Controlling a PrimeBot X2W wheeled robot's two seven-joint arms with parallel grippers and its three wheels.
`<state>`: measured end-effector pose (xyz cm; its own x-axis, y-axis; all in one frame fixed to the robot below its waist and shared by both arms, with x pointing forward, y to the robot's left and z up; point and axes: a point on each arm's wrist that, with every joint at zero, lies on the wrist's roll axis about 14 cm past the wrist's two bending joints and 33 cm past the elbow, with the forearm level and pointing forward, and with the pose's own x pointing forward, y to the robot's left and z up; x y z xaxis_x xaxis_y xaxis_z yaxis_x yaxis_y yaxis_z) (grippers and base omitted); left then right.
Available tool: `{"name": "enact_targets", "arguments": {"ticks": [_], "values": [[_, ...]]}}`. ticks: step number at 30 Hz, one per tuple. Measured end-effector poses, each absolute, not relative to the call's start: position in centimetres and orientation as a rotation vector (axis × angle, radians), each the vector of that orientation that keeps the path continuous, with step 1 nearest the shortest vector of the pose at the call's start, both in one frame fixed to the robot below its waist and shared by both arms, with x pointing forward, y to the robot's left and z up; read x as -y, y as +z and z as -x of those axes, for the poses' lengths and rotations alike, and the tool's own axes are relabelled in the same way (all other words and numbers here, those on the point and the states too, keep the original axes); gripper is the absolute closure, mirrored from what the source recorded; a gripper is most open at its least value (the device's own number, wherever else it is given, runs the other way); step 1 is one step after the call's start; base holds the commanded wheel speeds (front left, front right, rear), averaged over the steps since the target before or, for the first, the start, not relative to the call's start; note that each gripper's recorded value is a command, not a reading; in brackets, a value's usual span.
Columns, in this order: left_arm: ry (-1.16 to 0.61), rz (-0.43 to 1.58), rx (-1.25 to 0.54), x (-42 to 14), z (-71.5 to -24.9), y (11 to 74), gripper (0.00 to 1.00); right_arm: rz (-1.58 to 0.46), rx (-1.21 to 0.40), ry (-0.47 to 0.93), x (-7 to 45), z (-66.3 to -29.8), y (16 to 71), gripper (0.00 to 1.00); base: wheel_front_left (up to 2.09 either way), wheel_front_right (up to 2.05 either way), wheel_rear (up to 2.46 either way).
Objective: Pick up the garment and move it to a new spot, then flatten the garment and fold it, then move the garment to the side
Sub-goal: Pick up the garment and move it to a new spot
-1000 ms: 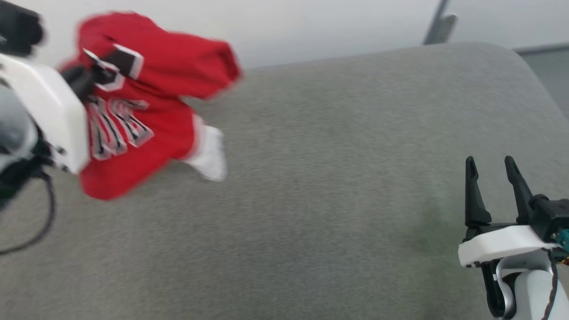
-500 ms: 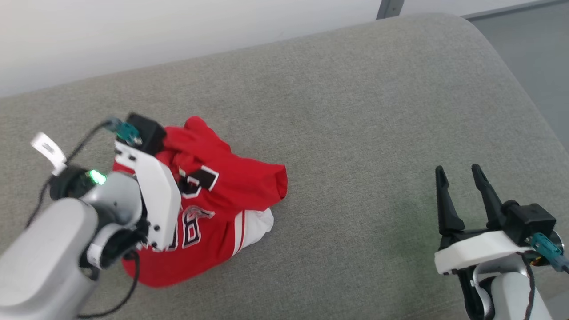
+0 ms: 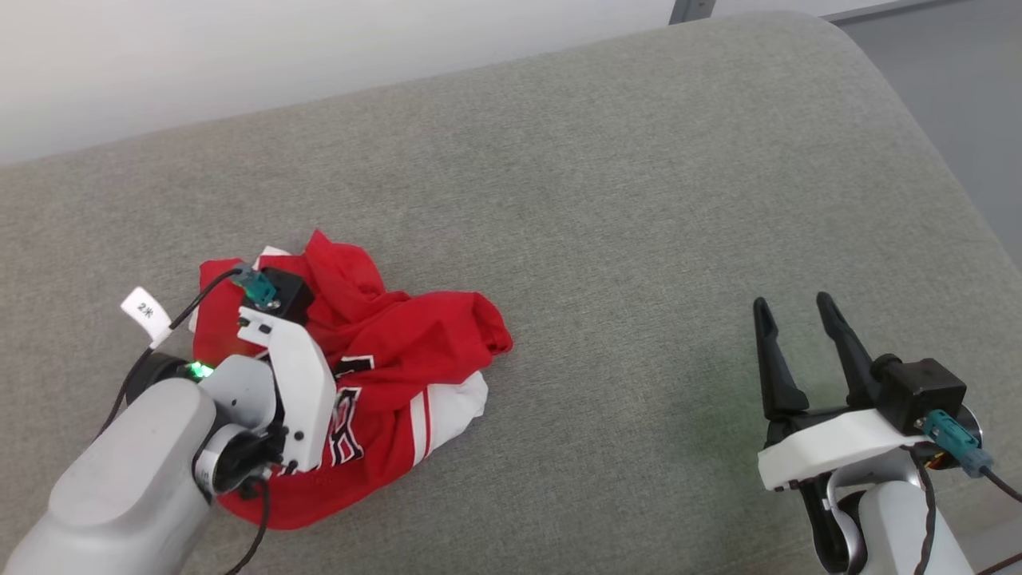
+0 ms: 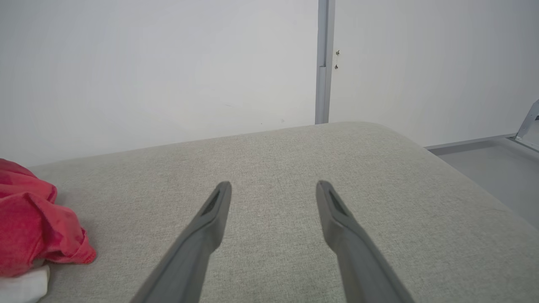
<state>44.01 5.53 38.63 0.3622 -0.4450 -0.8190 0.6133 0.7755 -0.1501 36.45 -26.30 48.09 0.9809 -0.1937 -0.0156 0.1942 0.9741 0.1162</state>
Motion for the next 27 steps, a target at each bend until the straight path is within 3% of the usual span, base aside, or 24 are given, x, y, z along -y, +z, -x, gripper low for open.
{"name": "enact_targets", "arguments": {"ticks": [10,17,27], "values": [[-0.674,-0.135,-0.820,-5.9,-46.1,42.5,0.00,-0.099,0.021,-0.147,25.0,-37.8,49.0,0.00,0.00,0.00,0.00],[-0.614,-0.105,-0.595,-7.9,-47.4,47.5,0.00,-0.090,0.044,-0.099,23.6,-38.5,49.9,0.00,0.00,0.00,0.00],[-0.453,-0.015,-0.256,-13.4,-45.6,53.1,0.00,-0.081,0.075,0.002,20.2,-39.2,51.5,0.00,0.00,0.00,0.00]]}}
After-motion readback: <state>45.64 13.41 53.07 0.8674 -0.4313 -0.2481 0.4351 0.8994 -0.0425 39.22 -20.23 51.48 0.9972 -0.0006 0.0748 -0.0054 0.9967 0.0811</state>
